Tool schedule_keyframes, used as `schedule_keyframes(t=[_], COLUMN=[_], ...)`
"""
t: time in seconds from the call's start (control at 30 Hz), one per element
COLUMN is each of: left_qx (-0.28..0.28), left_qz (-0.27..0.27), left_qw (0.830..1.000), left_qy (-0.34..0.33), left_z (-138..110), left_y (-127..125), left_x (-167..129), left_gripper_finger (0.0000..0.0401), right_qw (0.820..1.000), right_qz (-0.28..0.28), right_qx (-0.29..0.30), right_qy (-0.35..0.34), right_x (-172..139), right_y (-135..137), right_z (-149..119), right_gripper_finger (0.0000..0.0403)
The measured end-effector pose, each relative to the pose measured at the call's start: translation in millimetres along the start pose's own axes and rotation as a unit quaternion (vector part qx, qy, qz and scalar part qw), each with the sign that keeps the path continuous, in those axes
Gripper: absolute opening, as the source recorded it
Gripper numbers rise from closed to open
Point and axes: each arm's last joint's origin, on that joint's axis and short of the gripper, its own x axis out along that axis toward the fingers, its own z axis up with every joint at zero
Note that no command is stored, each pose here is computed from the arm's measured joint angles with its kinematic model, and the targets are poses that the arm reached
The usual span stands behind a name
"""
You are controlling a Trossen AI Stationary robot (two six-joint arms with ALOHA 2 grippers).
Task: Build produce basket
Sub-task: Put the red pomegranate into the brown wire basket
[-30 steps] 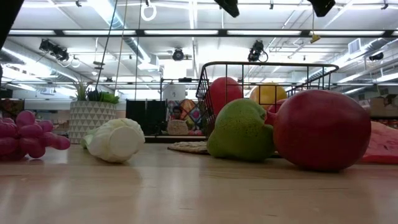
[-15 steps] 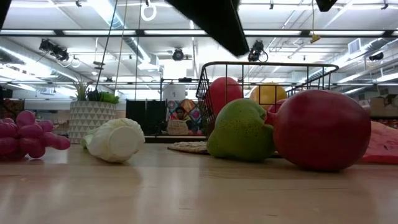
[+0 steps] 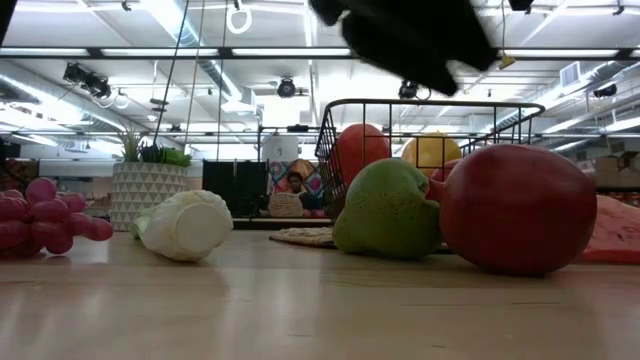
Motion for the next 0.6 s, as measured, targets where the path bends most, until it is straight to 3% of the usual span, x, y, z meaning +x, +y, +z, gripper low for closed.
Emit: schedule_keyframes(t=[0.3, 0.6], left_qx=[0.038, 0.107], left_qz=[0.02, 0.032], left_qw=[0.999, 0.994], left_qy=[-0.032, 0.013], left_z=[15, 21], left_y=[-5, -3], left_x=[34, 57], left_gripper_finger=[0.0396, 0.0396], right_qw=[1.0, 1.0], right_qz=[0.001, 0.002], right_qx=[-0.005, -0.004], right_qy=[-0.005, -0.003], right_x=[0, 0], right_y=[0, 0], right_z=[1, 1], right_gripper_finger=[0.0387, 0.0387])
